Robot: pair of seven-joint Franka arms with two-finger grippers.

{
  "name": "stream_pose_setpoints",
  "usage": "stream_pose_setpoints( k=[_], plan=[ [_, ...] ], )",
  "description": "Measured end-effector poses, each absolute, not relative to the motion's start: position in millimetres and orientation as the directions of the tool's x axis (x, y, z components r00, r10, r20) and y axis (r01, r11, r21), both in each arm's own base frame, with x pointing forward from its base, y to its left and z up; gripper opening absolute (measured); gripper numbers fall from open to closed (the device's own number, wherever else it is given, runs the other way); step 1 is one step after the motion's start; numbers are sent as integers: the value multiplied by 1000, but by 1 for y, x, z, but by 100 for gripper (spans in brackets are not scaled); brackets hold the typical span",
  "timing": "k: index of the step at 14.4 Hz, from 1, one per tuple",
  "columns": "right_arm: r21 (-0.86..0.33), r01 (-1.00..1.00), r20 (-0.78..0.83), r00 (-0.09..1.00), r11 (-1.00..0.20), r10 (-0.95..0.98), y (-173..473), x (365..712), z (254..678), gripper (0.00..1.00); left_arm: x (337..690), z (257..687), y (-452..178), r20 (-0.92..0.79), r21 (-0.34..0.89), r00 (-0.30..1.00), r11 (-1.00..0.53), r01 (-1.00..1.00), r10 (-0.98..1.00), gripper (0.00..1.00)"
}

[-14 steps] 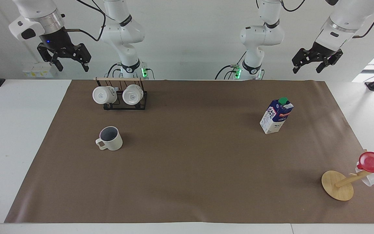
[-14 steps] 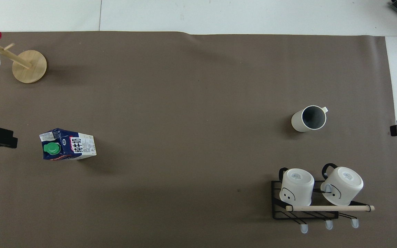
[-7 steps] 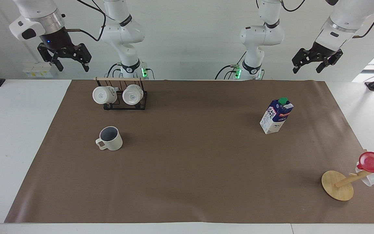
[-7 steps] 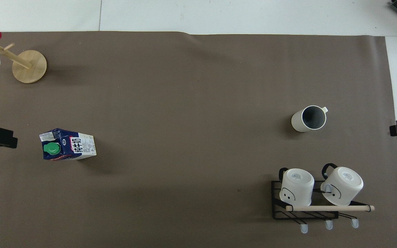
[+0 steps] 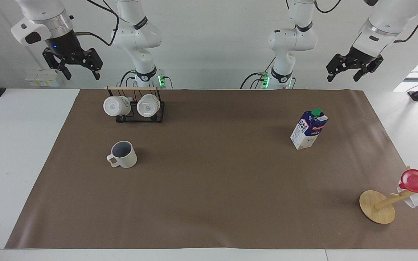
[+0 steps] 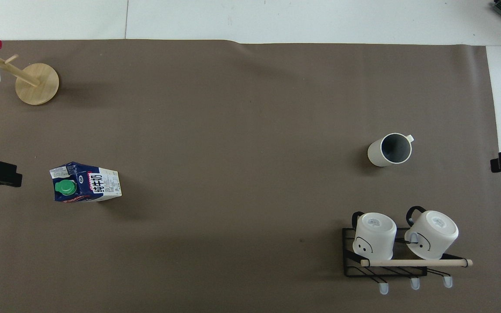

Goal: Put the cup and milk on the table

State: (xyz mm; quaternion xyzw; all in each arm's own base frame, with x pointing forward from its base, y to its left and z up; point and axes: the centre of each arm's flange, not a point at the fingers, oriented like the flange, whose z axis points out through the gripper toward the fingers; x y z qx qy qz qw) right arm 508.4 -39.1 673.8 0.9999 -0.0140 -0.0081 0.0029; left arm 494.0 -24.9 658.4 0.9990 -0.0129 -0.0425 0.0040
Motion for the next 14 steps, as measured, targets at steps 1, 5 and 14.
stream_pose_setpoints(
  k=[1,5,14],
  plan=[
    [6,-27,-16,1000,-1000,-27,-39,508,674,100,494,658,-25,-85,9,996,-1000,-25,-26,100],
    [7,-25,3,1000,-1000,-25,-38,511,675,100,494,658,-25,-85,9,996,-1000,-25,-26,100],
    [6,-12,-2,1000,-1000,-12,-31,511,673,100,494,658,-25,-85,9,996,-1000,-25,-26,100]
  ],
)
